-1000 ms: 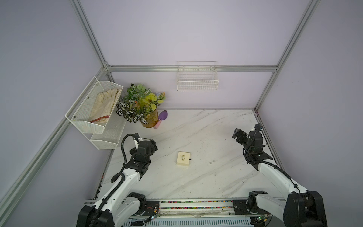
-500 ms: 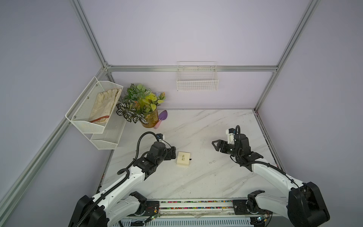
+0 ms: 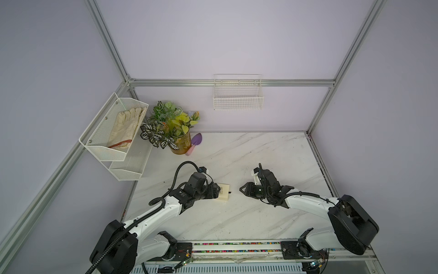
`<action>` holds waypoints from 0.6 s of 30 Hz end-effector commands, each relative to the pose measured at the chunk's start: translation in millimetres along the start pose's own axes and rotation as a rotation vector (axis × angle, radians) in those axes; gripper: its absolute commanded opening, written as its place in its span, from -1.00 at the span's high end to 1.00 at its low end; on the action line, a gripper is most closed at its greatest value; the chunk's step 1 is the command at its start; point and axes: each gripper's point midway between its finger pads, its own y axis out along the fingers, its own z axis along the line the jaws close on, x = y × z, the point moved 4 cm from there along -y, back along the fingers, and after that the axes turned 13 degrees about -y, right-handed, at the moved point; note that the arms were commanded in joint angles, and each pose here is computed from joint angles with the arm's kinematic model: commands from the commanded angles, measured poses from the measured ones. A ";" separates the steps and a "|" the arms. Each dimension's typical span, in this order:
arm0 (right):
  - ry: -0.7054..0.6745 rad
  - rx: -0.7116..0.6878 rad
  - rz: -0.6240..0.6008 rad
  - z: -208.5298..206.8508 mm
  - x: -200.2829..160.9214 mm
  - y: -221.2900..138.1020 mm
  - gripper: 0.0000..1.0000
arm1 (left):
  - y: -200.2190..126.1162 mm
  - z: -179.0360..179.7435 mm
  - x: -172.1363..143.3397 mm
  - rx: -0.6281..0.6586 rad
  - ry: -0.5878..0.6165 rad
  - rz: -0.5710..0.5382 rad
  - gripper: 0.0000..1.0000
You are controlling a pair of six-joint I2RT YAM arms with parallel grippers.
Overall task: Place the earrings into the drawer-style jewelry box
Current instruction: Open the drawer in the jewelry box.
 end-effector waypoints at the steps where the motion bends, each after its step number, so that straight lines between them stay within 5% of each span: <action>1: 0.036 0.051 -0.035 14.4 16.3 7.2 0.19 | 4.3 -7.7 6.3 -0.031 -0.048 0.021 -0.44; 18: 0.060 0.050 0.033 9.6 14.2 35.3 0.33 | 35.9 23.4 11.2 -0.009 -0.125 0.105 -0.03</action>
